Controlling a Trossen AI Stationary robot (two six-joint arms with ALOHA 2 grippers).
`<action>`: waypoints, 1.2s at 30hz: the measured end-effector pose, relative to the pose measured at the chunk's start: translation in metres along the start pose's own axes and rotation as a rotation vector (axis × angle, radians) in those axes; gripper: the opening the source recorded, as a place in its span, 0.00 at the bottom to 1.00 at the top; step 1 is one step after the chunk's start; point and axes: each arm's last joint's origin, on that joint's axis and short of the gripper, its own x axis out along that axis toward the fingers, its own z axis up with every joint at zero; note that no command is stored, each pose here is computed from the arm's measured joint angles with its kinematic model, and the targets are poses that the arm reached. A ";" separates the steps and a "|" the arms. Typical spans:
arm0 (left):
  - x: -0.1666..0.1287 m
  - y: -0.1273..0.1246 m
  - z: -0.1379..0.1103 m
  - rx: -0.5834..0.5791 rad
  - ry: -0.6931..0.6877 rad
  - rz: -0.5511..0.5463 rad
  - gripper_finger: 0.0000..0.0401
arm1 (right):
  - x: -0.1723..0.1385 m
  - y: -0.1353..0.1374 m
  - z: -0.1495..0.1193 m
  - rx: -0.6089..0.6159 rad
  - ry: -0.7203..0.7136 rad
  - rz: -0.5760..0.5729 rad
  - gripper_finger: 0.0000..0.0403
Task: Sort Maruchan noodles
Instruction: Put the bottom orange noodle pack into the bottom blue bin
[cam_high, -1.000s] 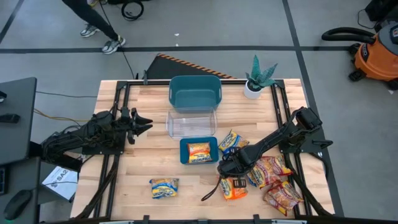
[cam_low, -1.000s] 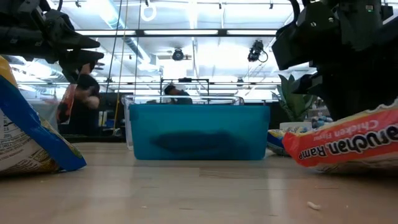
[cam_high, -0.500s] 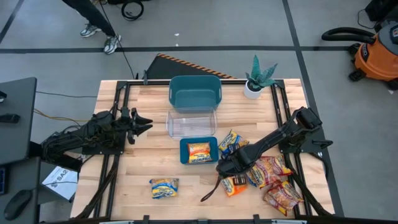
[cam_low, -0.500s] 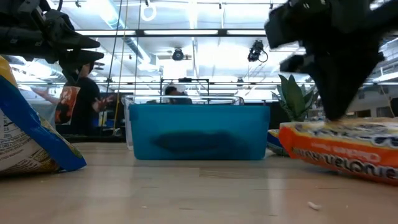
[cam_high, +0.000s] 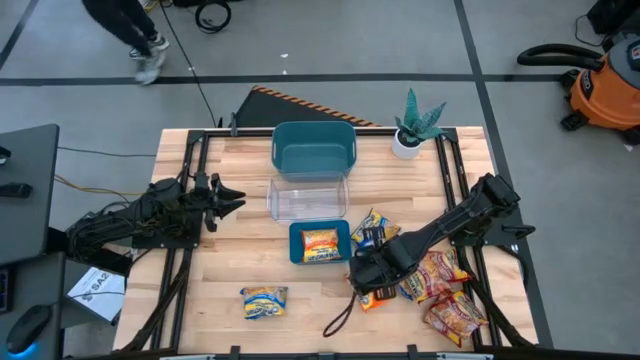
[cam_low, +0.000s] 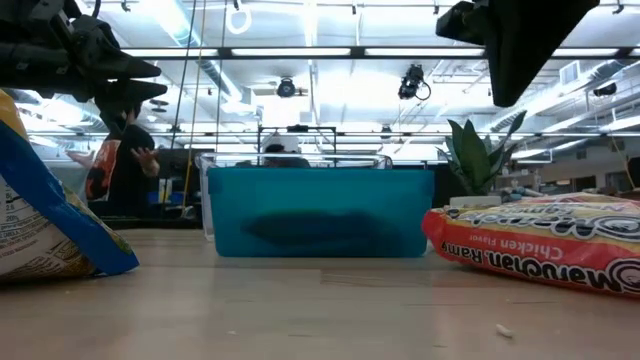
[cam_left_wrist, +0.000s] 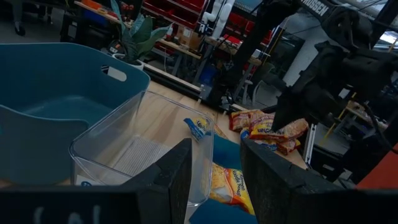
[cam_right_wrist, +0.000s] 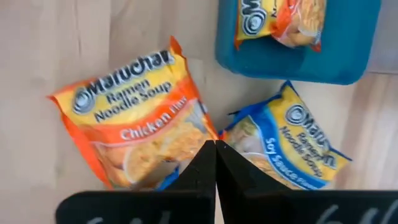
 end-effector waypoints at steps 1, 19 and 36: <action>0.000 0.000 0.000 0.000 0.000 0.000 0.35 | 0.002 0.002 0.000 0.003 -0.011 0.009 0.03; 0.000 0.000 0.000 0.000 0.000 0.000 0.35 | 0.042 0.022 0.015 0.088 -0.310 0.215 0.47; 0.000 0.000 0.000 0.000 0.000 0.000 0.35 | 0.066 0.030 0.059 -0.043 -0.087 0.086 0.39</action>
